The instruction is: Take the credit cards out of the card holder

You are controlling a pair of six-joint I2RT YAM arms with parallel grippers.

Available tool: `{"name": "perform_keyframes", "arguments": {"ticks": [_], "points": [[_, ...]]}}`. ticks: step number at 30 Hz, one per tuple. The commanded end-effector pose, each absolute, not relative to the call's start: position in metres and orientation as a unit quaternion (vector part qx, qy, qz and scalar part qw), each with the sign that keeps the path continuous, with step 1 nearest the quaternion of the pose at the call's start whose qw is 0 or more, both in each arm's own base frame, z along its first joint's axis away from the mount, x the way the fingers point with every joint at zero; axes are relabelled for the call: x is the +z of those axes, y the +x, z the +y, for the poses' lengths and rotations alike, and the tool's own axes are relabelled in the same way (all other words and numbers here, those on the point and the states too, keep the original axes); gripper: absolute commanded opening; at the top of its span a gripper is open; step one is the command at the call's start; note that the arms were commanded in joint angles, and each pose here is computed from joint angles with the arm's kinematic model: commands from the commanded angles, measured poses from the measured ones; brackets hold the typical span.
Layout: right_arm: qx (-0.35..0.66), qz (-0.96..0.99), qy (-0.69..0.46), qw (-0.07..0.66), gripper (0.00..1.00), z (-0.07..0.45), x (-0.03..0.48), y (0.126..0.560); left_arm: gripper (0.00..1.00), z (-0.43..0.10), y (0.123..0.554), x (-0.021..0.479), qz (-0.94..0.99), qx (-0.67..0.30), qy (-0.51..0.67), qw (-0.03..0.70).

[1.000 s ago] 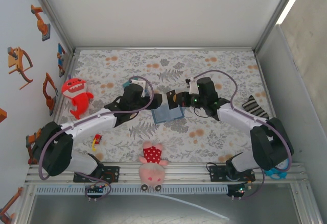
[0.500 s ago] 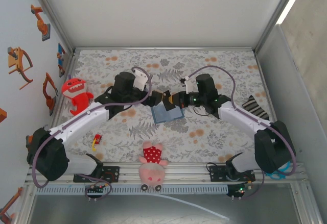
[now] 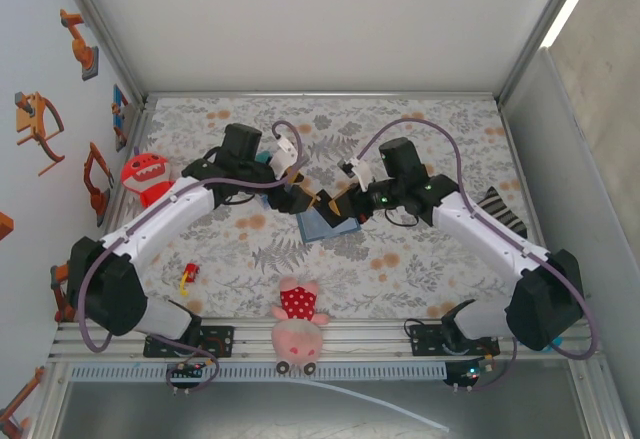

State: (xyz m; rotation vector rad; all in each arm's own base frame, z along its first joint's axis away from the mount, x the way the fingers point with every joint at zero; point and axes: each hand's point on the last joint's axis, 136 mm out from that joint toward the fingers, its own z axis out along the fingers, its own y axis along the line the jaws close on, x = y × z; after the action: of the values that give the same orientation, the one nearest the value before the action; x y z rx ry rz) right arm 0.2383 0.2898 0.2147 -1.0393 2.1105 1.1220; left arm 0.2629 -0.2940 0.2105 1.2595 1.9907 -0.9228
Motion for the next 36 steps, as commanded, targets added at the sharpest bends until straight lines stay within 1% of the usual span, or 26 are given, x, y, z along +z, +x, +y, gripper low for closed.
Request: {"name": "perform_keyframes", "arguments": {"ticks": [1, 2, 6, 9, 11, 14, 16, 17, 18, 20, 21, 25, 26, 29, 32, 36], "points": [[0.416, 0.760, -0.425, 0.262, 0.00, 0.292, 0.227, 0.228, 0.76, -0.300, 0.238, 0.215, 0.713, -0.376, 0.525, 0.274], [0.417, 0.758, -0.429, 0.260, 0.00, 0.292, 0.227, 0.228, 0.74, -0.302, 0.235, 0.214, 0.709, -0.375, 0.532, 0.270], [0.426, 0.750, -0.438, 0.255, 0.00, 0.296, 0.230, 0.226, 0.64, -0.308, 0.230, 0.208, 0.706, -0.376, 0.545, 0.254], [0.431, 0.746, -0.440, 0.254, 0.00, 0.298, 0.231, 0.226, 0.48, -0.313, 0.231, 0.205, 0.707, -0.378, 0.545, 0.246], [0.432, 0.744, -0.442, 0.254, 0.00, 0.299, 0.231, 0.226, 0.35, -0.316, 0.229, 0.203, 0.705, -0.379, 0.550, 0.241], [0.429, 0.746, -0.441, 0.256, 0.00, 0.298, 0.229, 0.226, 0.18, -0.320, 0.225, 0.201, 0.700, -0.380, 0.556, 0.237], [0.426, 0.748, -0.440, 0.257, 0.00, 0.298, 0.229, 0.227, 0.11, -0.320, 0.223, 0.201, 0.698, -0.380, 0.560, 0.236], [0.424, 0.749, -0.439, 0.259, 0.01, 0.297, 0.229, 0.228, 0.08, -0.320, 0.223, 0.201, 0.698, -0.379, 0.560, 0.236], [0.422, 0.750, -0.438, 0.260, 0.05, 0.297, 0.228, 0.228, 0.05, -0.320, 0.222, 0.201, 0.697, -0.380, 0.560, 0.237], [0.410, 0.757, -0.431, 0.270, 0.18, 0.294, 0.227, 0.232, 0.02, -0.319, 0.221, 0.202, 0.696, -0.380, 0.560, 0.240], [0.404, 0.761, -0.426, 0.276, 0.22, 0.293, 0.226, 0.235, 0.02, -0.318, 0.221, 0.203, 0.697, -0.380, 0.558, 0.243], [0.388, 0.768, -0.407, 0.306, 0.45, 0.286, 0.227, 0.241, 0.00, -0.316, 0.222, 0.209, 0.697, -0.386, 0.540, 0.270], [0.385, 0.769, -0.401, 0.315, 0.49, 0.284, 0.228, 0.242, 0.00, -0.315, 0.223, 0.210, 0.700, -0.386, 0.531, 0.280], [0.374, 0.774, -0.378, 0.343, 0.54, 0.276, 0.233, 0.247, 0.00, -0.310, 0.227, 0.218, 0.708, -0.385, 0.499, 0.319], [0.373, 0.775, -0.345, 0.376, 0.57, 0.267, 0.240, 0.253, 0.00, -0.304, 0.231, 0.229, 0.710, -0.386, 0.461, 0.367], [0.405, 0.762, -0.295, 0.410, 0.59, 0.259, 0.253, 0.258, 0.00, -0.295, 0.232, 0.245, 0.707, -0.405, 0.401, 0.418]]}}
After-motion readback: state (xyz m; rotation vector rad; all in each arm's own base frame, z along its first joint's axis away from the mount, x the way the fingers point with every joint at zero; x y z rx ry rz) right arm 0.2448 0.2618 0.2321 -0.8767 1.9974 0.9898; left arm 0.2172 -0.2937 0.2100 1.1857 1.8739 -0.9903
